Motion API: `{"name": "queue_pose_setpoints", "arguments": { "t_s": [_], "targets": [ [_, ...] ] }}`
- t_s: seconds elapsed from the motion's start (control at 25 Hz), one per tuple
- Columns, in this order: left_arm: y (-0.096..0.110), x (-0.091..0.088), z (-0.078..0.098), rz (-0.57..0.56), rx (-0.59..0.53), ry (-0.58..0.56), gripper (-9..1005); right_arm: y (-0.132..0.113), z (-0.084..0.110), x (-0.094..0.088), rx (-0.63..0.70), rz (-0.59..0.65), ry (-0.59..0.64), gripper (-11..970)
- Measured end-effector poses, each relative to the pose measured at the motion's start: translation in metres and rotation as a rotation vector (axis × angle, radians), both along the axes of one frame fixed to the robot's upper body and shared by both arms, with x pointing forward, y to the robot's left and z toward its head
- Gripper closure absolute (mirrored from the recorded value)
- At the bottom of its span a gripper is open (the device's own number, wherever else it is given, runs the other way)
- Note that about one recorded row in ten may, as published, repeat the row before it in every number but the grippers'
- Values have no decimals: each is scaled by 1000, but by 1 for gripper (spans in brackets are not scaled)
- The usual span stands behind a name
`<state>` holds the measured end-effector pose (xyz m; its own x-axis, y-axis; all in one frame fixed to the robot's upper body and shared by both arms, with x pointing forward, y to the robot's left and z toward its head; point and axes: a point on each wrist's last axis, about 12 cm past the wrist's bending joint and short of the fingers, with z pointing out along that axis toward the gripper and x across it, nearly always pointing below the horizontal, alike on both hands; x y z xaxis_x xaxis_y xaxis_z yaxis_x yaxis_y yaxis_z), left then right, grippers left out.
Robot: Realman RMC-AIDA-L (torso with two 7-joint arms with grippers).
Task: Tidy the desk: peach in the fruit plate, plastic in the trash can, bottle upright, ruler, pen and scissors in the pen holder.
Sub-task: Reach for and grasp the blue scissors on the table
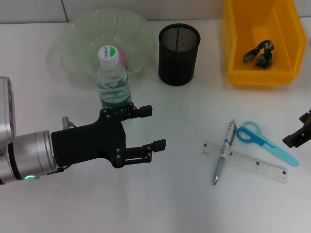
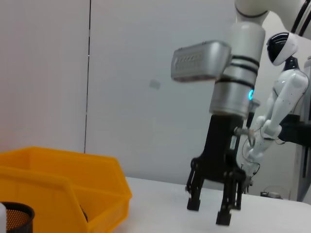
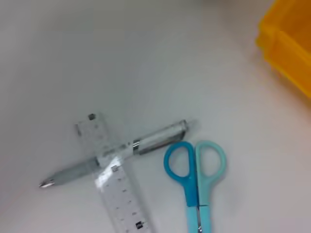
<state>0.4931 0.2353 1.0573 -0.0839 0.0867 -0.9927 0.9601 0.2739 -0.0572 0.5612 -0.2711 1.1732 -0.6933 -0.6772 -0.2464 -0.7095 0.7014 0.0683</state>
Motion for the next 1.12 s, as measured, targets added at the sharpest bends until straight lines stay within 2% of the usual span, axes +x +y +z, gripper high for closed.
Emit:
{"name": "queue_pose_setpoints", "arguments": {
  "t_s": [0.2,0.6,0.96,1.12],
  "targets": [
    [0,0,-1,1,1,3,195,5,-11,7,4,-73,8,220],
    [0,-2,-3,-18,24,12,196,28,-23,10,-57,-56,7,251],
    [-1,-3,-4,-26,26,11,197,36,-33,10,-75,-26,7,280],
    [-1,-2,-3,-28,27,9,197,42,-38,8,-81,0,12,361]
  ]
}}
